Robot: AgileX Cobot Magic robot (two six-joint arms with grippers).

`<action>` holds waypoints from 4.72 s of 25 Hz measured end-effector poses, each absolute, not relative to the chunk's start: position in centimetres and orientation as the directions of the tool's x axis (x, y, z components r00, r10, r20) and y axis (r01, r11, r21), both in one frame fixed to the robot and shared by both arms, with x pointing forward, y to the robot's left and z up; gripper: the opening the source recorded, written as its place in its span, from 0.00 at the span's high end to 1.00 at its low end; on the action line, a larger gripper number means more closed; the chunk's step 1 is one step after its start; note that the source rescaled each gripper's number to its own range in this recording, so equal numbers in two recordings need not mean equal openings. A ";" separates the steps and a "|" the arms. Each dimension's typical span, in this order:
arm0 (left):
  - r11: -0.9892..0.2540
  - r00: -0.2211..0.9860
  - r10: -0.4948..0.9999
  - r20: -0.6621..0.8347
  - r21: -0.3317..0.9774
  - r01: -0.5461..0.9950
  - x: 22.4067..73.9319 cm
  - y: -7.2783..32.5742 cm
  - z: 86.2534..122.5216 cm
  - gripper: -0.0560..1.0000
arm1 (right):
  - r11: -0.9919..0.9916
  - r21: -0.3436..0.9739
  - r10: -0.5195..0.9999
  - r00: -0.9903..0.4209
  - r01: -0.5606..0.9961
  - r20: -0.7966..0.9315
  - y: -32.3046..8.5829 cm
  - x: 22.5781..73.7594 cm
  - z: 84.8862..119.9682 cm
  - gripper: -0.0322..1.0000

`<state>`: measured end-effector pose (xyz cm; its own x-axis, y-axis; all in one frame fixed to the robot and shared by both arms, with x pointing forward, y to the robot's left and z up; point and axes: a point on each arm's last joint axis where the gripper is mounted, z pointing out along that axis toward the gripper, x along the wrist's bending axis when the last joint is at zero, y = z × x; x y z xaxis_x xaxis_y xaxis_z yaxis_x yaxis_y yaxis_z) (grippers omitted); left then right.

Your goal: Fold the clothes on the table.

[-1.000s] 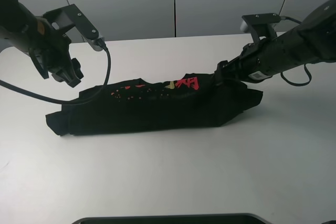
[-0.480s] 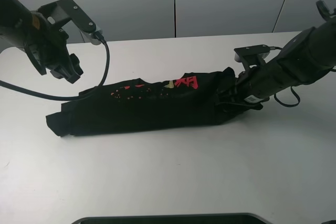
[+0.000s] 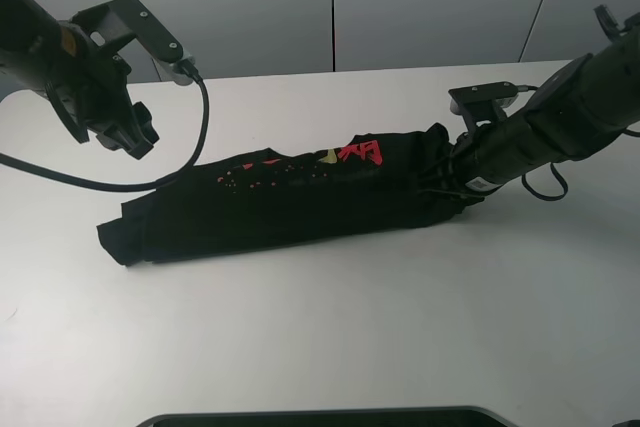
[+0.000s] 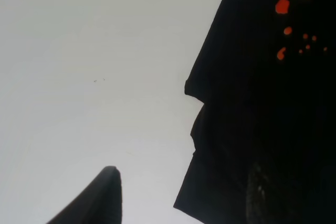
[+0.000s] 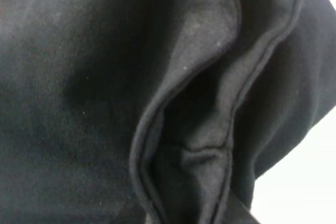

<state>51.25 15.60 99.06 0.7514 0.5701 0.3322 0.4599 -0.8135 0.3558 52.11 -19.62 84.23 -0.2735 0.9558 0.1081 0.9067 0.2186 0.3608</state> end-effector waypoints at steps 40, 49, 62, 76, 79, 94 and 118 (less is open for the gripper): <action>-0.701 0.662 0.663 0.348 0.597 0.389 47.8 17.2 107.1 0.31 | 0.163 0.394 0.861 -0.325 0.905 0.391 -10.2 53.0 89.5 0.85; -0.690 0.651 0.671 0.356 0.622 0.370 47.1 17.6 108.2 0.31 | 0.345 0.460 0.660 -0.560 0.818 0.501 -4.2 52.8 92.6 0.24; -0.686 0.633 0.675 0.381 0.641 0.346 45.8 18.5 109.9 0.31 | 0.459 0.551 0.616 -0.697 0.696 0.367 -4.6 52.8 94.2 0.22; -0.675 0.508 0.691 0.515 0.712 0.195 39.9 22.9 115.7 0.31 | 0.487 0.340 0.807 -0.564 0.804 0.178 -7.8 53.1 92.6 0.22; -0.678 0.504 0.692 0.518 0.707 0.204 39.4 23.3 115.8 0.31 | 0.466 0.355 0.793 -0.560 0.811 0.240 -6.2 53.1 90.8 0.23; -0.684 0.509 0.690 0.514 0.694 0.226 39.2 23.4 115.7 0.31 | 0.518 0.470 0.647 -0.687 0.715 0.331 1.8 51.8 88.9 0.27; -0.633 0.510 0.730 0.455 0.732 0.253 39.2 23.2 115.6 0.31 | 0.554 0.465 0.521 -0.724 0.690 0.453 4.1 51.8 85.9 0.27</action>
